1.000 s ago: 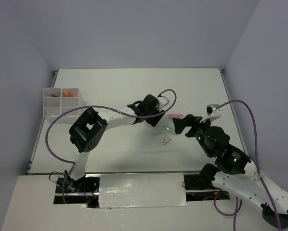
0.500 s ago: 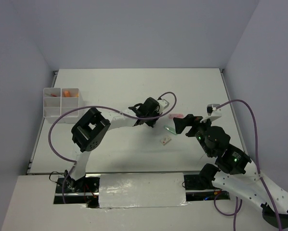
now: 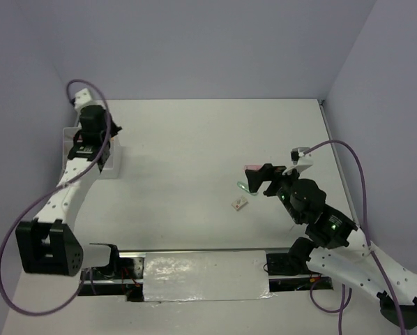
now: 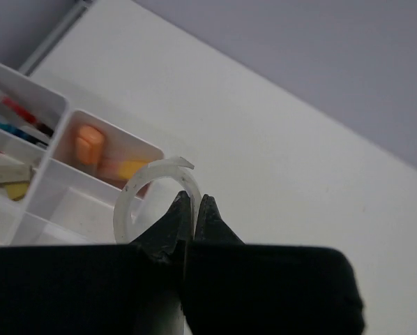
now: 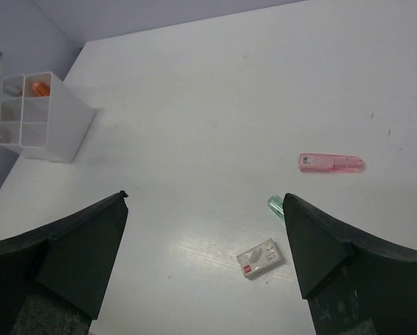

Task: Sort the stationery into containers
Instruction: Pick up the stationery from the center of the board, then place the stationery in the storage box.

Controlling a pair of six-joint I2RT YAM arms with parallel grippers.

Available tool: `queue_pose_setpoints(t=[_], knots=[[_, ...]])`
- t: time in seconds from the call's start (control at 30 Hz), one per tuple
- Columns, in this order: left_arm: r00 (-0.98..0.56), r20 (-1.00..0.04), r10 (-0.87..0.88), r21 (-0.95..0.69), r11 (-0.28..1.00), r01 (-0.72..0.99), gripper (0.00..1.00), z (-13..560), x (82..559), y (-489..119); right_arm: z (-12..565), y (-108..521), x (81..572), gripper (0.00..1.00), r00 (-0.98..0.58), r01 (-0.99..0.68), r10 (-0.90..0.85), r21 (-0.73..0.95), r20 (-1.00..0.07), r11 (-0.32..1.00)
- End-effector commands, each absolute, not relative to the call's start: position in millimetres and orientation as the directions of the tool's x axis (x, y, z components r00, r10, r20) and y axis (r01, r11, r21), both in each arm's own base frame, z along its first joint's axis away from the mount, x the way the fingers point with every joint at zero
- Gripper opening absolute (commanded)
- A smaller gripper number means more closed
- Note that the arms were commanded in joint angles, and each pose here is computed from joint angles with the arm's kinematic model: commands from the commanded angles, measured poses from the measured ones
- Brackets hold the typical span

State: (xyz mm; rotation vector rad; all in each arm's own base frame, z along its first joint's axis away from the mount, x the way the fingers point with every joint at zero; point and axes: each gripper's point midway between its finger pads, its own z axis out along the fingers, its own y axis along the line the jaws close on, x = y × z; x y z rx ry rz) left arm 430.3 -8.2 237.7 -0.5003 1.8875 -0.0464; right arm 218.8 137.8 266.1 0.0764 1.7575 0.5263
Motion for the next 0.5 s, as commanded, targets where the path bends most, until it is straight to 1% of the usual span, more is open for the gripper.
queue_pose_setpoints(t=[0.0, 0.03, 0.07, 0.1, 0.13, 0.17, 0.2, 0.23, 0.33, 0.4, 0.47], knots=[[-0.153, -0.805, -0.573, -0.497, 0.793, -0.354, 0.00, 248, 417, 8, 272, 153, 228, 1.00, -0.243, -0.275, 0.304, 0.367, -0.921, 0.889], [-0.134, -0.779, -0.613, -0.545, 0.766, -0.340, 0.00, 252, 417, 7, 270, 161, 229, 1.00, -0.255, -0.301, 0.289, 0.359, -0.923, 0.883], [-0.072, -0.767, -0.637, -0.580, 0.738, -0.345, 0.00, 262, 418, 30, 269, 164, 230, 1.00, -0.256, -0.314, 0.280, 0.353, -0.925, 0.881], [-0.047, -0.748, -0.662, -0.614, 0.717, -0.330, 0.00, 264, 419, 35, 267, 167, 230, 1.00, -0.259, -0.322, 0.271, 0.347, -0.927, 0.881], [-0.016, -0.694, -0.720, -0.681, 0.663, -0.311, 0.00, 268, 418, 44, 267, 171, 232, 1.00, -0.254, -0.335, 0.264, 0.340, -0.931, 0.879], [-0.024, -0.659, -0.752, -0.715, 0.636, -0.292, 0.00, 257, 416, 43, 263, 174, 232, 1.00, -0.260, -0.349, 0.254, 0.336, -0.932, 0.875], [0.021, -0.636, -0.772, -0.754, 0.614, -0.234, 0.00, 269, 420, 45, 262, 176, 233, 1.00, -0.259, -0.355, 0.248, 0.331, -0.933, 0.875], [0.025, -0.579, -0.815, -0.803, 0.564, -0.191, 0.00, 272, 420, 39, 263, 178, 233, 1.00, -0.254, -0.364, 0.253, 0.335, -0.934, 0.869], [0.061, -0.535, -0.842, -0.839, 0.522, -0.155, 0.00, 272, 419, 40, 256, 185, 236, 1.00, -0.270, -0.380, 0.228, 0.321, -0.935, 0.867], [0.098, -0.524, -0.846, -0.845, 0.502, -0.184, 0.00, 263, 414, 49, 254, 188, 235, 1.00, -0.276, -0.394, 0.213, 0.313, -0.937, 0.864], [0.167, -0.507, -0.846, -0.861, 0.485, -0.157, 0.01, 269, 411, 58, 252, 189, 234, 1.00, -0.278, -0.399, 0.210, 0.311, -0.937, 0.862]])
